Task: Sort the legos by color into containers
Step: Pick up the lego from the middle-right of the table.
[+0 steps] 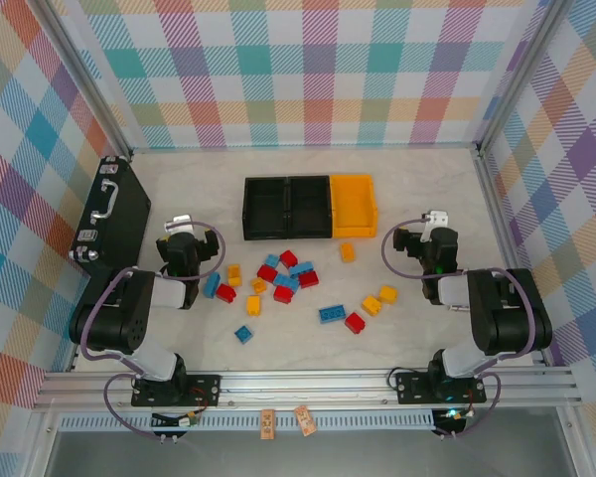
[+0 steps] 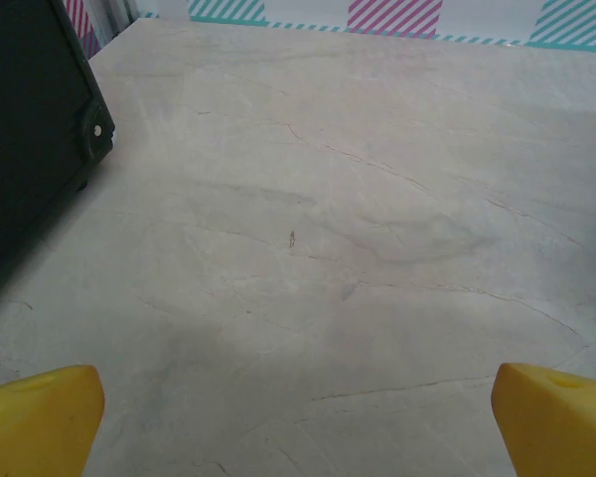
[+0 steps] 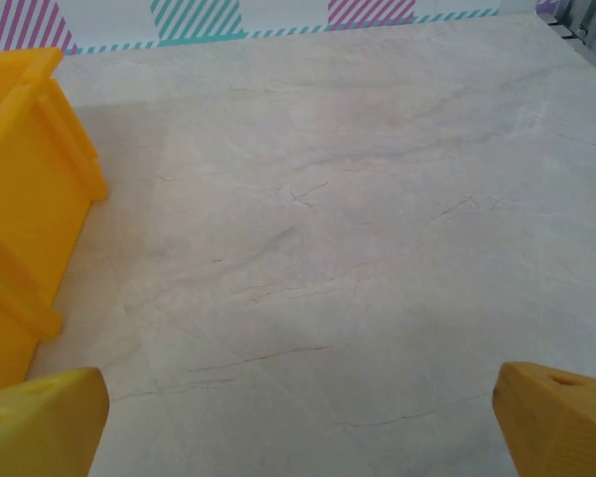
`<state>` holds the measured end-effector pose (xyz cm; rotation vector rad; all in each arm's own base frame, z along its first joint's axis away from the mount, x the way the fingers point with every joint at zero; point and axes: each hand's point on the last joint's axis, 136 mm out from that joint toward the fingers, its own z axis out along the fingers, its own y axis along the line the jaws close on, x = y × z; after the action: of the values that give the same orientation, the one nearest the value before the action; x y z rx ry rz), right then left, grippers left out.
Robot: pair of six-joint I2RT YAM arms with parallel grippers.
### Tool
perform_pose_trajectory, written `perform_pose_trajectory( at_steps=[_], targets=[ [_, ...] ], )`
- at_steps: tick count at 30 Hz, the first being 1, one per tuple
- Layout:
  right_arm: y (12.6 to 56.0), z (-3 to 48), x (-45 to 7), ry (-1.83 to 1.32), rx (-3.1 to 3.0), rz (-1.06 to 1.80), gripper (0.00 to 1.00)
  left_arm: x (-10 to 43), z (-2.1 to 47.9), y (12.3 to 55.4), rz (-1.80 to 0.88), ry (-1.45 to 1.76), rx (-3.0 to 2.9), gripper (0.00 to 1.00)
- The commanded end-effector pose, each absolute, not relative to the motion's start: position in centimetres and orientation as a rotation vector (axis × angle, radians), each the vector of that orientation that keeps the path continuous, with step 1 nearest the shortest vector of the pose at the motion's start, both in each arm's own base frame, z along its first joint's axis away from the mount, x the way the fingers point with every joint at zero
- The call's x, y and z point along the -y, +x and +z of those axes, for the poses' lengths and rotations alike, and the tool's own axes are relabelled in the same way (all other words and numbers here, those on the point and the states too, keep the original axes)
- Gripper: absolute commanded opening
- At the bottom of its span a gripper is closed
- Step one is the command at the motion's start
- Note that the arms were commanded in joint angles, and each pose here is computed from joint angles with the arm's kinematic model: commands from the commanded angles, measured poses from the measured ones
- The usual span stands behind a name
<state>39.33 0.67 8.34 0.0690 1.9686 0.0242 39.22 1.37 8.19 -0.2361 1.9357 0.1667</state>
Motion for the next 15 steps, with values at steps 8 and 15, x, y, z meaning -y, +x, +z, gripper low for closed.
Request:
perform_pose_trajectory(
  at_steps=[8,15],
  targets=[
    [39.72,9.25,-0.75,0.057,-1.931,0.032,0.99,-0.97,8.61,39.46,0.150,-0.220,-1.918,0.99],
    [39.73,9.25,-0.73,0.059,-1.931,0.032,0.99,-0.97,8.58,39.43,0.149,-0.220,-1.918,1.00]
  ],
)
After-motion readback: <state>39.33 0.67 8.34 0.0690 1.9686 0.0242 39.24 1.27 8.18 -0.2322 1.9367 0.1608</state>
